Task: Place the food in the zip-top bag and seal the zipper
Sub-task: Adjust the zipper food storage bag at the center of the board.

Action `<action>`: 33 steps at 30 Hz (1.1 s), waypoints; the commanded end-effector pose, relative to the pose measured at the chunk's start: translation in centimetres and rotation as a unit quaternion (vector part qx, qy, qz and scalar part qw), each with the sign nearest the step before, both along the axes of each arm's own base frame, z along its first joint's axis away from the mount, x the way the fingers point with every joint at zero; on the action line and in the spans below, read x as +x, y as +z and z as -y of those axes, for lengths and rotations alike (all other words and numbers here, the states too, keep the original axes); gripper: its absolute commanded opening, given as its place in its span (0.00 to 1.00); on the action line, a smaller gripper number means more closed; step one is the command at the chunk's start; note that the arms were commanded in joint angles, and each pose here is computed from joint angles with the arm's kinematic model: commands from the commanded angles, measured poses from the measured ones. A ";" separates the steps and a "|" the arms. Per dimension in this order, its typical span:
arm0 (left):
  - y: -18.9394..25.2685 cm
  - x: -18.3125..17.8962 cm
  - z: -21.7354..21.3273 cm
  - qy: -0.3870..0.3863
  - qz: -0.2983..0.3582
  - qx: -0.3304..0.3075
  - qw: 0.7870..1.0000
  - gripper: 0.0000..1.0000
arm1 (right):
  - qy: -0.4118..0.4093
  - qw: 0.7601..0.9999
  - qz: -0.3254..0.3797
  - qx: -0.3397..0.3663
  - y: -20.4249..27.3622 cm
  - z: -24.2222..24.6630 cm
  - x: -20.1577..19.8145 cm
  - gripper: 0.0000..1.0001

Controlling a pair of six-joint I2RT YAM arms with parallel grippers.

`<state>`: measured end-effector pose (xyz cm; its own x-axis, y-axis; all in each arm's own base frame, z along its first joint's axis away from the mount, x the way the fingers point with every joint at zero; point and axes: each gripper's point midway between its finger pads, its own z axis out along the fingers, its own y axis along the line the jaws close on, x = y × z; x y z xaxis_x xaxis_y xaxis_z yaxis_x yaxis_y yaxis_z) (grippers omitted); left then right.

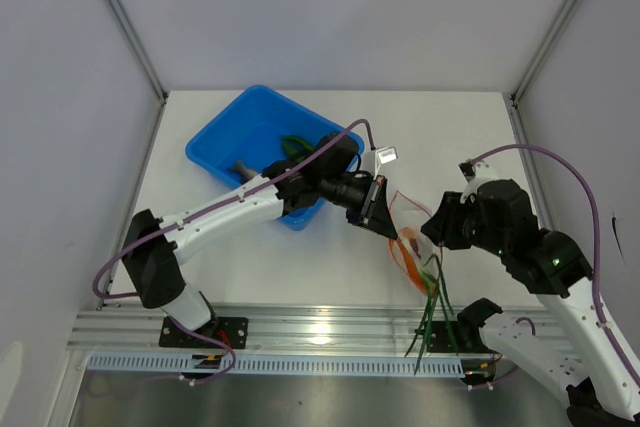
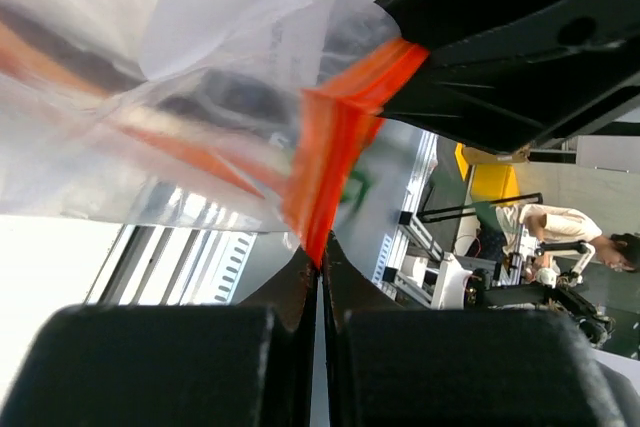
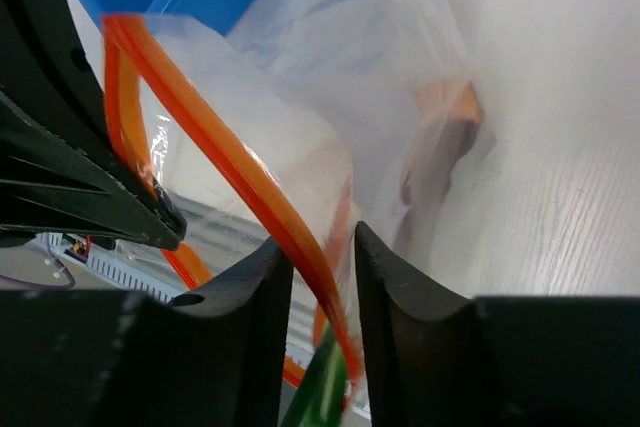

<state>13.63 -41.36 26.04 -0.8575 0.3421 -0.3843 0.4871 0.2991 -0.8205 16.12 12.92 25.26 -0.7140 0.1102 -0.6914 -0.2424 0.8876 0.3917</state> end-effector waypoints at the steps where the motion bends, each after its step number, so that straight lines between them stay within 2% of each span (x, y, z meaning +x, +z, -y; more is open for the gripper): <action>1: 0.7 -0.3 0.2 -0.016 0.013 -0.016 1.000 0.01 | -0.006 1.000 0.019 -0.001 0.6 0.0 1.0 0.36; 3: 0.5 -0.4 0.1 -0.018 0.012 -0.016 1.000 0.01 | -0.012 1.000 0.021 -0.007 0.5 0.0 1.4 0.37; 5: 0.5 -0.4 0.1 -0.018 0.012 -0.016 1.000 0.01 | -0.007 1.000 0.017 -0.015 0.2 -0.1 1.7 0.29; 7: 0.6 -0.5 0.1 -0.018 0.012 -0.017 1.000 0.01 | -0.005 1.000 0.005 -0.023 -0.6 -0.2 1.9 0.27; 8: 0.7 -0.5 0.1 -0.018 0.013 -0.018 1.000 0.01 | -0.004 1.000 0.000 -0.024 -0.9 -0.3 1.8 0.28; 12: 1.1 -0.5 0.2 -0.020 0.011 -0.023 0.999 0.01 | 0.012 1.000 -0.011 -0.010 -1.4 -0.9 1.2 0.43; 16: 1.6 -0.5 0.5 -0.026 0.011 -0.030 0.999 0.01 | 0.011 1.000 -0.023 -0.010 -2.1 -0.7 0.5 0.42; 17: 1.8 -0.5 0.5 -0.028 0.013 -0.031 0.999 0.01 | 0.013 1.000 -0.024 -0.010 -2.2 -0.7 0.4 0.38; 18: 1.9 -0.5 0.5 -0.029 0.014 -0.031 0.999 0.00 | 0.014 0.999 -0.030 -0.012 -2.8 -0.6 0.2 0.20; 20: 2.0 -0.4 0.5 -0.030 0.019 -0.032 0.999 0.01 | 0.013 0.999 -0.032 -0.011 -3.1 -0.6 0.2 0.00; 26: -0.1 1.0 0.0 -0.023 0.022 -0.001 0.999 0.01 | 0.005 0.999 0.015 0.028 -0.1 -1.0 0.5 0.00; 27: -1.1 1.4 -0.3 -0.018 0.016 0.014 1.000 0.04 | 0.001 0.999 0.019 0.028 0.3 -0.9 0.5 0.00; 28: -1.6 1.9 -0.4 -0.010 0.021 0.023 0.999 0.16 | -0.001 0.999 0.026 0.033 1.0 -0.9 0.5 0.00; 31: -2.2 2.5 -1.3 -0.003 0.050 0.036 0.998 0.42 | -0.001 0.999 0.028 0.033 1.1 -1.1 0.5 0.00; 33: -1.7 2.4 -1.8 -0.002 0.065 0.035 0.997 0.49 | 0.000 0.999 0.027 0.032 1.0 -1.3 0.5 0.00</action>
